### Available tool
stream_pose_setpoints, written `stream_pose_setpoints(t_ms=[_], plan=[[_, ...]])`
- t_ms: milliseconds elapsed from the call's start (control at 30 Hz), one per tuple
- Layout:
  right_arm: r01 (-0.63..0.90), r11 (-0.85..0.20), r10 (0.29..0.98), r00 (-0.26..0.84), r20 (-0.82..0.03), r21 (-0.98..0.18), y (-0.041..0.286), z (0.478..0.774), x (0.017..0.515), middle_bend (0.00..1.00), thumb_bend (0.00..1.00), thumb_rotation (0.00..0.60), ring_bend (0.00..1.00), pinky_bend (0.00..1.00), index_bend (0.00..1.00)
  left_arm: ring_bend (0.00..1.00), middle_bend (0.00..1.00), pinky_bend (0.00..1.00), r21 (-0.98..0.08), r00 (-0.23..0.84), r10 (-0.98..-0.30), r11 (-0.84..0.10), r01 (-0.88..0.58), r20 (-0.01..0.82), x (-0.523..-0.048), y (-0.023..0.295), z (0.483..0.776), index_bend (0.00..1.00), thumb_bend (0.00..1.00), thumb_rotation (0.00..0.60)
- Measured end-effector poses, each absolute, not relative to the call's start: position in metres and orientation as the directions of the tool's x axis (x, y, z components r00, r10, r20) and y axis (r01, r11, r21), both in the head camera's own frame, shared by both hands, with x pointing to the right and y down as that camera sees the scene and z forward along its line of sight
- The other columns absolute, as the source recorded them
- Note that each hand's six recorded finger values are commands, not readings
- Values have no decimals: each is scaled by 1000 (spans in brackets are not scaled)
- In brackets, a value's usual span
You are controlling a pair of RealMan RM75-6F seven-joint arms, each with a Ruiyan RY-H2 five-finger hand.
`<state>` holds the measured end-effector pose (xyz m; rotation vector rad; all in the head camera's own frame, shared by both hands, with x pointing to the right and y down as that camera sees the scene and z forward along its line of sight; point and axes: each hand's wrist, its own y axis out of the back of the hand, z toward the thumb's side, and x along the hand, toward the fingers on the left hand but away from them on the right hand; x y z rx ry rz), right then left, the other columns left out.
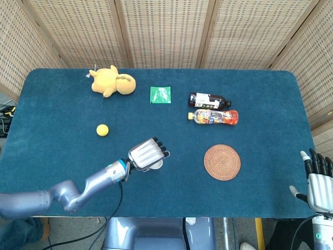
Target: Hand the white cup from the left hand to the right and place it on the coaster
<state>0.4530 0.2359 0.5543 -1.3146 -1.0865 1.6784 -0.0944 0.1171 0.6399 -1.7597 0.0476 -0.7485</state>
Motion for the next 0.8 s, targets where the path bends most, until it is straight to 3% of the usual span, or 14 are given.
stream_pose_setpoints(t_ms=[300, 367, 400, 467, 533, 667, 800], plan=[[-39, -373, 903, -243, -354, -927, 234, 554, 464, 0, 0, 600, 0, 0, 84, 385, 453, 421, -855, 778, -369, -322, 406, 508, -69, 123, 663, 402, 99, 600], [-37, -372, 904, -242, -353, -927, 234, 553, 464, 0, 0, 600, 0, 0, 84, 287, 343, 382, -850, 774, -366, -328, 412, 516, -69, 125, 666, 243, 48, 600], [-37, -372, 904, -241, -353, -927, 234, 553, 464, 0, 0, 600, 0, 0, 84, 201, 242, 346, -846, 771, -363, -332, 418, 523, -70, 126, 667, 122, 16, 600], [-35, -371, 905, -238, -353, -928, 234, 553, 463, 0, 0, 600, 0, 0, 84, 76, 98, 285, -839, 766, -359, -339, 426, 534, -72, 127, 668, 5, 0, 600], [-34, -370, 906, -236, -352, -929, 234, 552, 463, 0, 0, 600, 0, 0, 84, 10, 24, 250, -836, 763, -357, -341, 430, 539, -75, 127, 666, 0, 0, 600], [-32, -370, 907, -231, -353, -929, 235, 552, 461, 0, 0, 600, 0, 0, 84, 0, 0, 204, -842, 762, -378, -354, 406, 526, -83, 122, 655, 0, 0, 600], [-31, -371, 907, -227, -355, -928, 235, 552, 460, 0, 0, 600, 0, 0, 84, 0, 0, 50, -853, 752, -420, -371, 368, 508, -94, 110, 644, 0, 0, 600]])
